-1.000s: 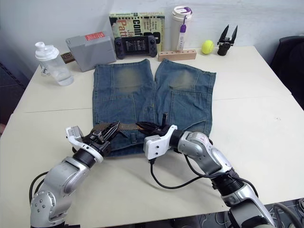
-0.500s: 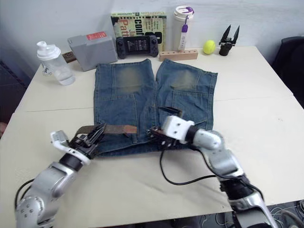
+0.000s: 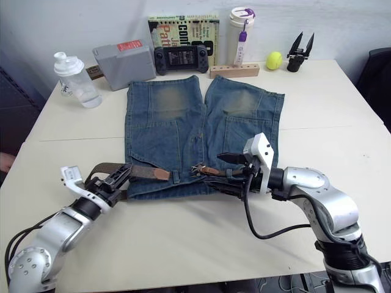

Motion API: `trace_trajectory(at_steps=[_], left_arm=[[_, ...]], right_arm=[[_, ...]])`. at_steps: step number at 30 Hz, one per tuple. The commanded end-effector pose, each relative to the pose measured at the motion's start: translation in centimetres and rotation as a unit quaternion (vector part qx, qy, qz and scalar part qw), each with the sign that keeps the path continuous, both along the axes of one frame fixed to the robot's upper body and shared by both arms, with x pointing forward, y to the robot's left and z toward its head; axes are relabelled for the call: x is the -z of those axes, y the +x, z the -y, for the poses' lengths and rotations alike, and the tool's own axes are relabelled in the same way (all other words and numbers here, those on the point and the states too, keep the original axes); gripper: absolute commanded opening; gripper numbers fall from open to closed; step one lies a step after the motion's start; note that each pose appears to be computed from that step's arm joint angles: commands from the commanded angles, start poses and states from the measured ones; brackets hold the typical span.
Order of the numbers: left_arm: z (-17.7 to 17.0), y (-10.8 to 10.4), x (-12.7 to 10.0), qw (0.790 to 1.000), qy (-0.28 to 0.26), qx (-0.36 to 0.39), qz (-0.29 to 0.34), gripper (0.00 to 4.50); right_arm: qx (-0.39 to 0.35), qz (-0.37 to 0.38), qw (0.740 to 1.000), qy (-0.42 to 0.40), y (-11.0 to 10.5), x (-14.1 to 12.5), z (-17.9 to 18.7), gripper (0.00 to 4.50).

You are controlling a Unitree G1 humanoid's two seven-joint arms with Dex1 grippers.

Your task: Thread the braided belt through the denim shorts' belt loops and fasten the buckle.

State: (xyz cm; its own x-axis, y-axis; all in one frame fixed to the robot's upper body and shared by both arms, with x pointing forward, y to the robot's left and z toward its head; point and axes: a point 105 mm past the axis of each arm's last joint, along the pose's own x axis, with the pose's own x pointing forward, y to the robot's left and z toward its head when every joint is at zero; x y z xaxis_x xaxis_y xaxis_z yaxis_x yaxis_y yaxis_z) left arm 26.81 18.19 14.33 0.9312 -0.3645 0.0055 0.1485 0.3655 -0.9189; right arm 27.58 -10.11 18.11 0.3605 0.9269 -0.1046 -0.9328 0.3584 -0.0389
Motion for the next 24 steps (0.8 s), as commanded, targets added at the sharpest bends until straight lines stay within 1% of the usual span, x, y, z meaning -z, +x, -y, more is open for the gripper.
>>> trace_trajectory(at_steps=[1, 3, 4, 9, 13, 15, 21, 24], left_arm=[[2.2, 0.5, 0.8, 0.999, 0.033, 0.021, -0.015, 0.00], [2.8, 0.5, 1.3, 0.998, 0.041, 0.029, -0.023, 0.00], [2.9, 0.7, 1.4, 0.999, 0.036, 0.028, -0.025, 0.00], [2.7, 1.1, 1.7, 0.998, 0.041, 0.019, -0.033, 0.00], [2.8, 1.0, 3.1, 0.996, 0.071, 0.028, -0.051, 0.00], [2.6, 0.8, 3.4, 0.995, 0.084, 0.027, -0.055, 0.00], [1.0, 0.1, 3.5, 0.993, 0.094, 0.009, -0.063, 0.00], [0.8, 0.3, 2.5, 0.993, 0.102, 0.002, -0.052, 0.00]], right_arm=[[0.010, 0.019, 1.000, 0.005, -0.8, -1.7, 0.2, 4.41], [0.015, 0.019, 1.000, 0.007, -0.8, -1.8, 0.3, 4.41], [0.017, 0.020, 1.000, 0.007, -0.9, -1.9, 0.4, 4.41], [0.022, 0.021, 0.999, 0.010, -1.0, -2.3, 0.5, 4.41], [0.028, 0.021, 0.999, 0.009, -1.1, -2.3, 0.5, 4.41], [0.030, 0.021, 0.999, 0.008, -1.1, -2.3, 0.5, 4.41], [0.035, 0.018, 0.999, 0.012, -1.2, -2.3, 0.6, 4.41], [0.035, 0.014, 0.999, 0.018, -1.3, -2.2, 0.3, 4.41]])
